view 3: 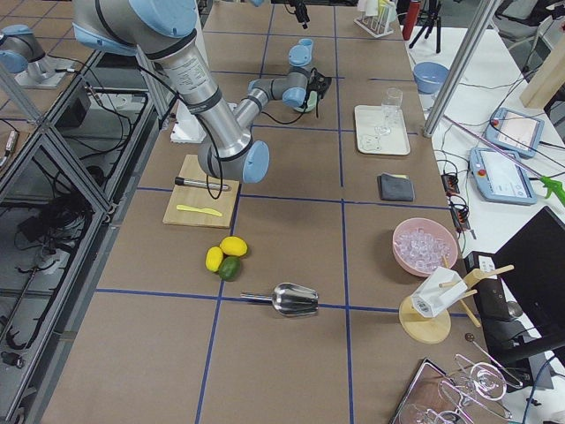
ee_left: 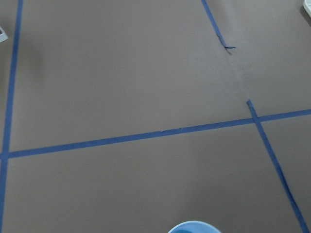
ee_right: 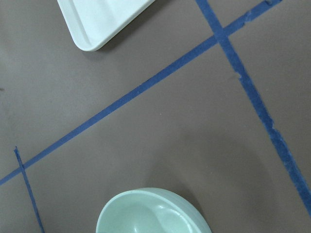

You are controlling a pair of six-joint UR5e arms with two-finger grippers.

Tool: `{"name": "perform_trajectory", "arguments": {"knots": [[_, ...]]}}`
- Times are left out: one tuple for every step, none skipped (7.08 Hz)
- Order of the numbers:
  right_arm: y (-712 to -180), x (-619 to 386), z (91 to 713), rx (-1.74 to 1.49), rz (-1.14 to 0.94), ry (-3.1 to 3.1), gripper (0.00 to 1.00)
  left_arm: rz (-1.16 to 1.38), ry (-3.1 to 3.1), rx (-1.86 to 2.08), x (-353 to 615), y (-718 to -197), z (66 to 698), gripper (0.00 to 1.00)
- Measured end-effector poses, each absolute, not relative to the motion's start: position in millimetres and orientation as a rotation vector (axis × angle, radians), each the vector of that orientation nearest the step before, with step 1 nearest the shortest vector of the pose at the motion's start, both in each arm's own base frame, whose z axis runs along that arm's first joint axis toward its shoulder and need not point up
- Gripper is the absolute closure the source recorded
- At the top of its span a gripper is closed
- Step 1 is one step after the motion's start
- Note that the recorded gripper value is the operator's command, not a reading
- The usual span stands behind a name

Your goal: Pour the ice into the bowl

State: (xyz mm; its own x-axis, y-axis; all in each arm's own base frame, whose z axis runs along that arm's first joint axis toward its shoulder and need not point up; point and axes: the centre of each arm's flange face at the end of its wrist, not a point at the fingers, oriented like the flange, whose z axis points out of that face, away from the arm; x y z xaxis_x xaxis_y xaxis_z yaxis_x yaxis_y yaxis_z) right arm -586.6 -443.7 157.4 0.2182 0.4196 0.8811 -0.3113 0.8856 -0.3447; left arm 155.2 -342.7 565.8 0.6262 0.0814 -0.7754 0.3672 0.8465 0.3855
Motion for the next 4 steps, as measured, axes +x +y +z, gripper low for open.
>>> {"name": "perform_trajectory", "arguments": {"knots": [[-447,-580,163,-0.099,0.513,-1.25,0.0,-0.238,0.862,0.577,184,-323,575,0.01],[-449,-577,169,-0.099,0.517,-1.245,0.0,-0.293,0.842,0.619,204,-306,580,0.01],[-450,-576,175,-0.099,0.519,-1.24,0.0,-0.333,0.828,0.689,220,-294,580,0.01],[-449,-574,179,-0.099,0.52,-1.238,0.0,-0.352,0.796,0.776,233,-283,583,0.01]]}}
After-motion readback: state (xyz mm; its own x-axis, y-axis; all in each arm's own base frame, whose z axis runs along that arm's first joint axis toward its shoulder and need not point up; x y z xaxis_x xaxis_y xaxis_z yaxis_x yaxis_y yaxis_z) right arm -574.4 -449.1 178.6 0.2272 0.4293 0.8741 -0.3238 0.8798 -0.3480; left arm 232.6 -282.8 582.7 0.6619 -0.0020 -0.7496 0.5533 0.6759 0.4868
